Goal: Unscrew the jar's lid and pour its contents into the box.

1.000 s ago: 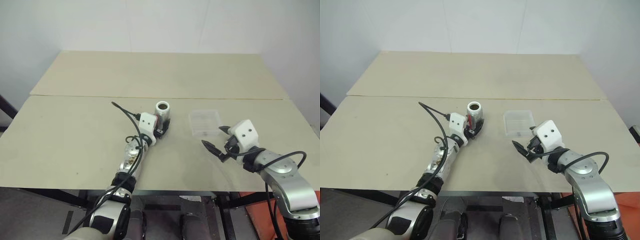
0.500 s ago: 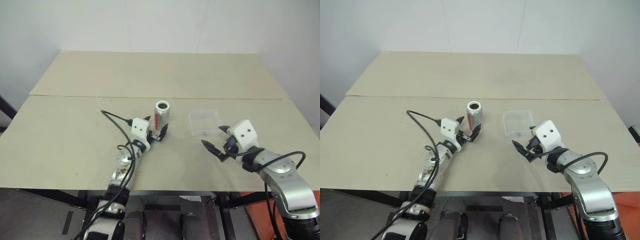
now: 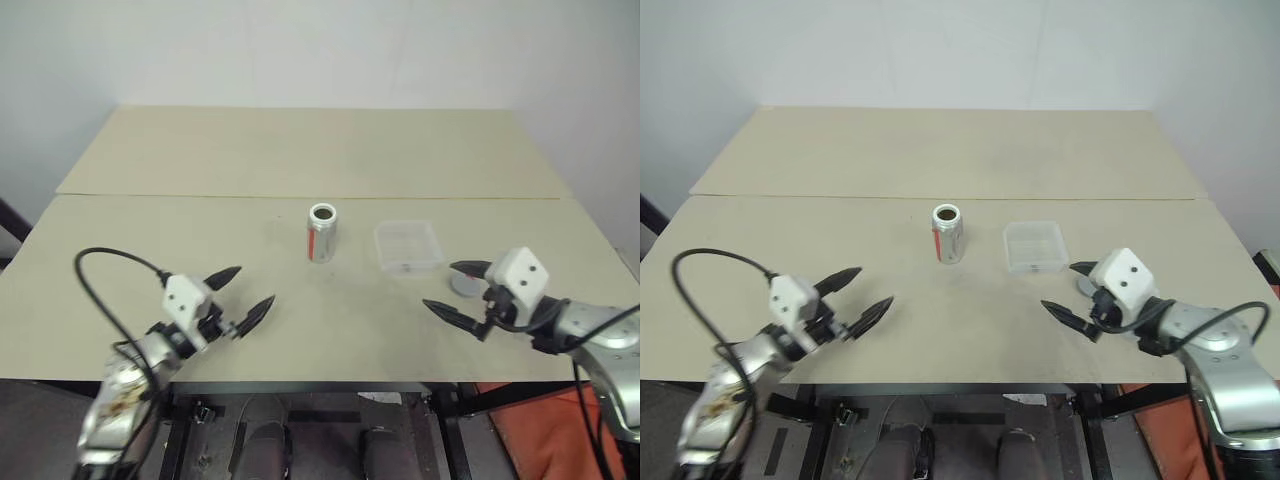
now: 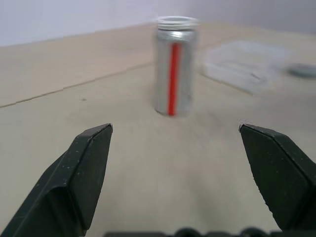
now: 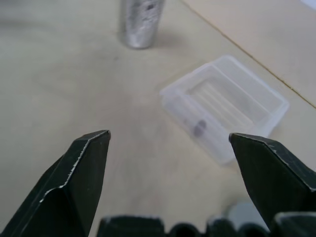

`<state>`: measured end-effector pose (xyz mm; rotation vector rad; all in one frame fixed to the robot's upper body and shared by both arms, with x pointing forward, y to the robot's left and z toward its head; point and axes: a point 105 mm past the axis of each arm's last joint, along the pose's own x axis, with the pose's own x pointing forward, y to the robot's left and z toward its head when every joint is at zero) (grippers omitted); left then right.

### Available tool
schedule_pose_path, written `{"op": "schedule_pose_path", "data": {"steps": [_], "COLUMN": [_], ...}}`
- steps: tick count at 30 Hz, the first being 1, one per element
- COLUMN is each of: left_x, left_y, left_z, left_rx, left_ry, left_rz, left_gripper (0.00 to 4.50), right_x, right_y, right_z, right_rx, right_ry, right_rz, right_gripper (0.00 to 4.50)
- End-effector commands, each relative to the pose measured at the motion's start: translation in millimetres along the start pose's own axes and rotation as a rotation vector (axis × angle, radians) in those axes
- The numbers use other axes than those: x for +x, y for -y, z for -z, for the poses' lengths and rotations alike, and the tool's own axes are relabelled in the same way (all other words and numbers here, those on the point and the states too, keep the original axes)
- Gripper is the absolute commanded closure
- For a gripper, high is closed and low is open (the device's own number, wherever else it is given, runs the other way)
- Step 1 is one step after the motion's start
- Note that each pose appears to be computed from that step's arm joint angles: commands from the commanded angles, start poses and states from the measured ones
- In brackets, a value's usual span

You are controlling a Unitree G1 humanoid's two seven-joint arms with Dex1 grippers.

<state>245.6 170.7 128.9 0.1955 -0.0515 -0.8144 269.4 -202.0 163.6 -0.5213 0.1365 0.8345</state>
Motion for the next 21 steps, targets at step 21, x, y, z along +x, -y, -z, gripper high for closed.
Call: {"op": "schedule_pose_path", "data": {"steps": [21], "left_x": [-54.9], "left_y": [-13.6], "left_z": [-34.2], "left_rx": [0.01], "left_ry": [-0.08], "left_rz": [-0.439], "left_gripper": [0.03], "right_x": [1.7], "right_y": [14.8], "right_z": [1.3], "right_rx": [-0.182], "right_ry": [-0.108], "right_rz": [-0.315], "right_gripper": [0.0]}}
